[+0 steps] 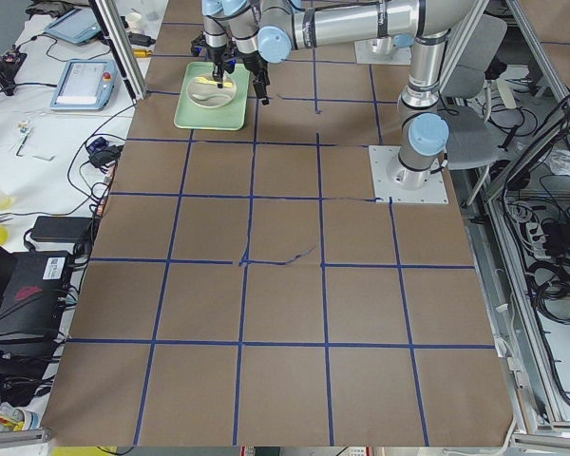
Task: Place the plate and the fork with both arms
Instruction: 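Lift the fork with the right gripper and set it beside the plate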
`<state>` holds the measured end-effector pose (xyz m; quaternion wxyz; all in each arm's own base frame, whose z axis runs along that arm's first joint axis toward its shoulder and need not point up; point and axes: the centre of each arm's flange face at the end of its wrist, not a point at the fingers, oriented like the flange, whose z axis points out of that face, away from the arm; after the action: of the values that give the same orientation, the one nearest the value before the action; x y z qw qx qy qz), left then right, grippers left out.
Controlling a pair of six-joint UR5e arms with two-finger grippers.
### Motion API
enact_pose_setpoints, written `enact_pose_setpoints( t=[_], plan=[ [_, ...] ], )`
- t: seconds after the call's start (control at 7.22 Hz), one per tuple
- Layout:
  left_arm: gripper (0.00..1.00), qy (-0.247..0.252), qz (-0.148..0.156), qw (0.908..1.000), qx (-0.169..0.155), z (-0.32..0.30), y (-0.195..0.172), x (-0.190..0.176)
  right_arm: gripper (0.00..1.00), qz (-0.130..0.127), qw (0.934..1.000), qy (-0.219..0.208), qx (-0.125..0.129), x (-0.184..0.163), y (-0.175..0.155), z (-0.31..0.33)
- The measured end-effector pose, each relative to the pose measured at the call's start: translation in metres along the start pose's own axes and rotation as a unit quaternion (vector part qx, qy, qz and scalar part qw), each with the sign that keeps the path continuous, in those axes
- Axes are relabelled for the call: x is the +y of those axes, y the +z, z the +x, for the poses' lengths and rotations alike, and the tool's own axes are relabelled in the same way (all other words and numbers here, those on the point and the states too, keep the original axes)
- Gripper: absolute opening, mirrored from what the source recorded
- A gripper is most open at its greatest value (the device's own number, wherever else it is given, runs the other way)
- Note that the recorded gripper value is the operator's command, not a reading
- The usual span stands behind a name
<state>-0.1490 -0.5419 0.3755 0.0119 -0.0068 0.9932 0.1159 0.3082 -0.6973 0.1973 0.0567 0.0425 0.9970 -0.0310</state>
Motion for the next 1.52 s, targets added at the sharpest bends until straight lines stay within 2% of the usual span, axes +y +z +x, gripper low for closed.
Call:
enact_pose_setpoints(
  t=[0.42, 0.55, 0.69, 0.83, 1.11, 1.25, 1.38, 1.52],
  plan=[
    [1.00, 0.000, 0.002, 1.0000, 0.000, -0.001, -0.002, 0.000, 0.00, 0.023, 0.9997, 0.000, -0.009, 0.000, -0.055, 0.002],
    [1.00, -0.001, 0.002, 1.0000, 0.000, -0.001, -0.002, 0.001, 0.00, 0.030, 0.9994, 0.003, -0.016, -0.002, -0.072, 0.008],
    [1.00, -0.001, 0.002, 1.0000, 0.000, -0.001, -0.002, 0.001, 0.00, 0.027, 0.9992, 0.006, -0.031, -0.008, -0.083, 0.025],
    [1.00, -0.001, 0.002, 1.0000, 0.001, -0.001, -0.002, 0.001, 0.00, 0.010, 0.9991, -0.003, -0.042, -0.014, -0.083, 0.051],
    [1.00, -0.003, 0.002, 1.0000, 0.002, 0.000, -0.002, 0.001, 0.00, -0.021, 0.9979, -0.039, -0.047, -0.017, -0.067, 0.083],
    [1.00, -0.004, 0.002, 1.0000, 0.002, 0.000, -0.002, 0.001, 0.09, -0.032, 0.9971, -0.046, -0.051, -0.015, -0.055, 0.089],
    [1.00, -0.004, 0.001, 1.0000, 0.001, 0.000, -0.001, 0.001, 0.13, -0.038, 0.9965, -0.049, -0.057, -0.015, -0.043, 0.092],
    [1.00, -0.005, 0.001, 1.0000, 0.002, 0.000, -0.001, 0.001, 0.24, -0.041, 0.9961, -0.052, -0.059, -0.016, -0.032, 0.094]
  ],
)
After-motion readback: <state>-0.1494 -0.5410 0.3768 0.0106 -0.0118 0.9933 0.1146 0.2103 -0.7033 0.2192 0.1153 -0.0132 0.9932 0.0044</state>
